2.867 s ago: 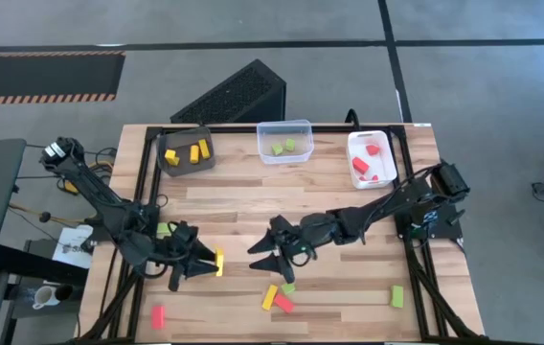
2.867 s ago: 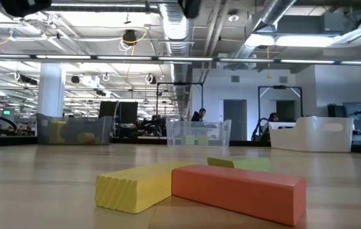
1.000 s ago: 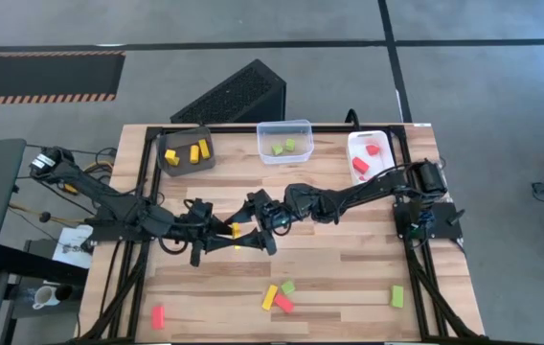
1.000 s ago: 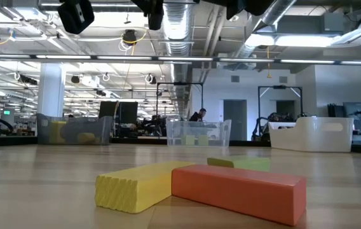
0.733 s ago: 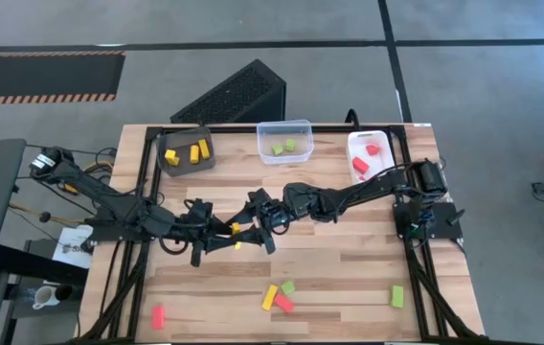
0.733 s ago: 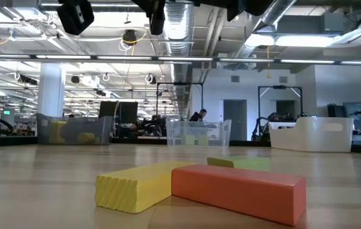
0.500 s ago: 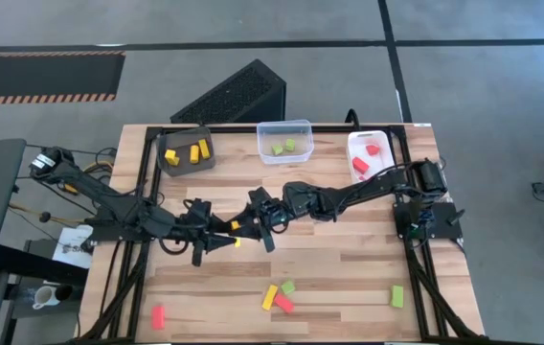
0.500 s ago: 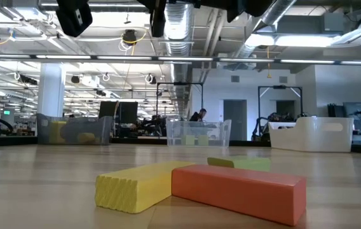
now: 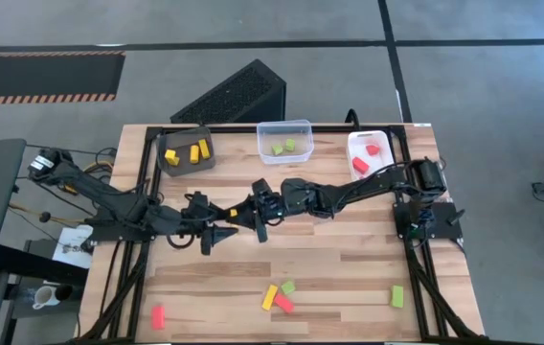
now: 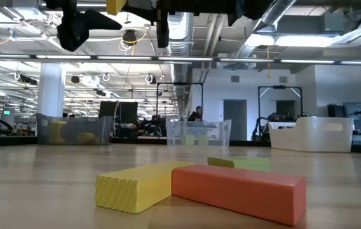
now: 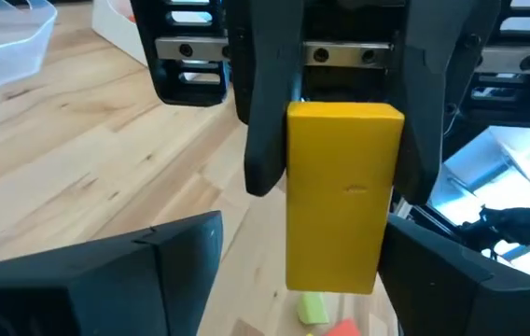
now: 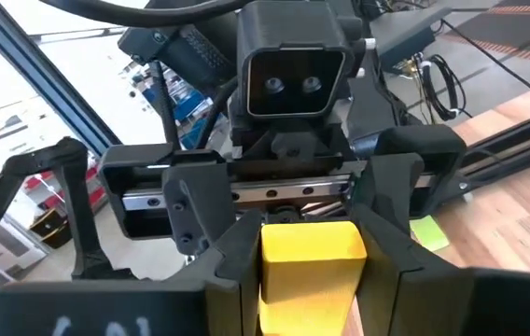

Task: Sort & place blocks by color
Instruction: Put the yellow block into the black bin

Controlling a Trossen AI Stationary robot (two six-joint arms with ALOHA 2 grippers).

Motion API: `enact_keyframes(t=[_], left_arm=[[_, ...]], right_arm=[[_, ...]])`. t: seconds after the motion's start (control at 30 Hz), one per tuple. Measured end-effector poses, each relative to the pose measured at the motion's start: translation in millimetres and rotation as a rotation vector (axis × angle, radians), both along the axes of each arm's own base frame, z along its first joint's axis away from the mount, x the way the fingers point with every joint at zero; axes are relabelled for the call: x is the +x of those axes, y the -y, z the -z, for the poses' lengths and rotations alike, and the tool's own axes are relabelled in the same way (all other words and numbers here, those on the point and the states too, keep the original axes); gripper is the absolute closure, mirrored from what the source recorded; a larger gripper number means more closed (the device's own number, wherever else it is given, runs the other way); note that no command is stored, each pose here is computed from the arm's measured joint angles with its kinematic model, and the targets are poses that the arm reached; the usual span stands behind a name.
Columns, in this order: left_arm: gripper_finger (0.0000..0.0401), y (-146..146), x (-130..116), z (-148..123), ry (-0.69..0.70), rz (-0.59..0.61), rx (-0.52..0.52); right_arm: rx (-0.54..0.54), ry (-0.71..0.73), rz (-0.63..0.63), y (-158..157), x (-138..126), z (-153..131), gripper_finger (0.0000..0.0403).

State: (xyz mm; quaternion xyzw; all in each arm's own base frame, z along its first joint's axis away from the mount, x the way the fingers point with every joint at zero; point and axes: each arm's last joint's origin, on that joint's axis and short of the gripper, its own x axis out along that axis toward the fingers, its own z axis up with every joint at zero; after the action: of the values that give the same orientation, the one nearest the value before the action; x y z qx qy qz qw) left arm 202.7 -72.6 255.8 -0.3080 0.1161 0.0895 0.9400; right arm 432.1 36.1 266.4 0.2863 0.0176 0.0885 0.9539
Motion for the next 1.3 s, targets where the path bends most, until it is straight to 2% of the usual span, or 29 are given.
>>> enact_keyframes(t=[0.13, 0.23, 0.33, 0.47, 0.6, 0.77, 0.87, 1.03, 1.17, 1.3], left_arm=[[0.0159, -2.7, 1.0, 0.0, -0.001, -0.008, 0.003], [0.0182, -3.0, 1.2, 0.0, -0.003, 0.0, 0.016], [0.0226, -2.5, 1.2, -0.4, -0.003, 0.022, 0.037], [0.0312, -2.3, 1.0, -0.2, -0.007, 0.031, 0.048], [0.0313, -2.4, 0.9, 0.4, -0.012, 0.026, 0.052], [0.0313, -5.3, 0.0, 4.3, -0.051, 0.0, 0.059], [0.0313, -13.3, -4.7, 8.3, -0.116, -0.026, 0.039], [0.0313, -33.7, -17.4, 6.9, -0.223, -0.085, 0.041], [0.0313, -58.6, -29.4, -7.7, -0.37, -0.197, 0.091], [0.0313, -93.3, -40.1, -18.2, -0.555, -0.353, 0.141]], right_arm=[[0.0, -0.008, 0.007, 1.9, 0.2, 0.8, 0.0276], [0.002, -0.013, 0.008, 3.2, 0.3, 1.2, 0.0276], [0.001, -0.014, 0.005, 3.1, 0.3, 1.4, 0.0273], [0.001, -0.017, -0.021, 3.1, 0.3, 1.9, 0.0212], [0.002, -0.013, -0.026, 4.3, 0.3, 1.5, 0.0143], [0.007, -0.035, -0.067, 15.6, 0.5, 3.3, 0.0098], [0.053, -0.122, -0.039, 31.7, -4.3, 2.0, 0.0091], [0.009, -0.264, 0.061, 55.2, -21.5, -8.3, 0.0091], [-0.049, -0.378, 0.186, 68.9, -41.8, -20.3, 0.0095], [-0.09, -0.442, 0.223, 77.4, -56.0, -28.0, 0.0096]])
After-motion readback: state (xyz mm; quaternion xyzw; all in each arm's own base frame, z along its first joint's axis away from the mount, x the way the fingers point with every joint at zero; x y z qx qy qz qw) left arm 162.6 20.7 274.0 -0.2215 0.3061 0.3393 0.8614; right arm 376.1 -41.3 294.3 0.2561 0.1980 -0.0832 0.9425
